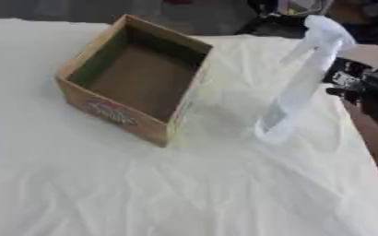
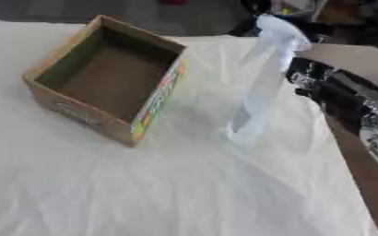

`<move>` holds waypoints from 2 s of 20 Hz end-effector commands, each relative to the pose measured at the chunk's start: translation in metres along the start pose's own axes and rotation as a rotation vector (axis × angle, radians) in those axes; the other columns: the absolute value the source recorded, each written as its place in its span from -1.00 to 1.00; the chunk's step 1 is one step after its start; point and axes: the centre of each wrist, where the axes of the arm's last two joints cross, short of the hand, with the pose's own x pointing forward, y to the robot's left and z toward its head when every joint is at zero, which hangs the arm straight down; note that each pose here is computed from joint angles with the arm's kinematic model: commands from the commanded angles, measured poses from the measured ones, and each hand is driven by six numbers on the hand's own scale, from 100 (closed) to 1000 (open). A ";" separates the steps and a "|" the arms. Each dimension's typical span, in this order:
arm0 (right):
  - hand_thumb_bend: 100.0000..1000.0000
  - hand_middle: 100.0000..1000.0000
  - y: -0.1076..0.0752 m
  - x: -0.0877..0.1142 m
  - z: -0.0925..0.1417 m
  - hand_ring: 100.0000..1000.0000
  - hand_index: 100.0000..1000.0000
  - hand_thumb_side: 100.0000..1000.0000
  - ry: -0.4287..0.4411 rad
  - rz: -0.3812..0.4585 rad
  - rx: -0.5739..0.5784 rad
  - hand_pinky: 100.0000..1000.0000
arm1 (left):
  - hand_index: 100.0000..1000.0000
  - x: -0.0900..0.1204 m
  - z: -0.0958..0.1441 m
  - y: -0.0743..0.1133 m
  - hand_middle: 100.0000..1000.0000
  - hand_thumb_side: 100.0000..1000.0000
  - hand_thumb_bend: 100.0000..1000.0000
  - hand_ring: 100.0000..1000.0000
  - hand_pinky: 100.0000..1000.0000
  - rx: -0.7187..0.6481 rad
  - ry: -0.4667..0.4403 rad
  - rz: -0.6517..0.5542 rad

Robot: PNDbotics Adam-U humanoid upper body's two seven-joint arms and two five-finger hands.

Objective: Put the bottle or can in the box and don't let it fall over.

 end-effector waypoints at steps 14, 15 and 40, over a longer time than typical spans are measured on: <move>-1.00 1.00 0.002 0.032 0.009 1.00 1.00 0.18 -0.071 0.071 0.010 1.00 | 0.43 0.009 -0.003 0.001 1.00 0.14 -0.40 1.00 1.00 -0.024 -0.027 -0.018; -1.00 1.00 0.001 0.032 0.008 1.00 1.00 0.20 -0.070 0.075 0.009 1.00 | 0.43 0.009 -0.003 0.000 1.00 0.14 -0.40 1.00 1.00 -0.025 -0.027 -0.018; -1.00 1.00 -0.006 0.032 -0.017 1.00 0.97 0.44 -0.013 0.123 0.017 1.00 | 0.43 0.010 -0.005 -0.004 1.00 0.14 -0.40 1.00 1.00 -0.041 -0.034 0.005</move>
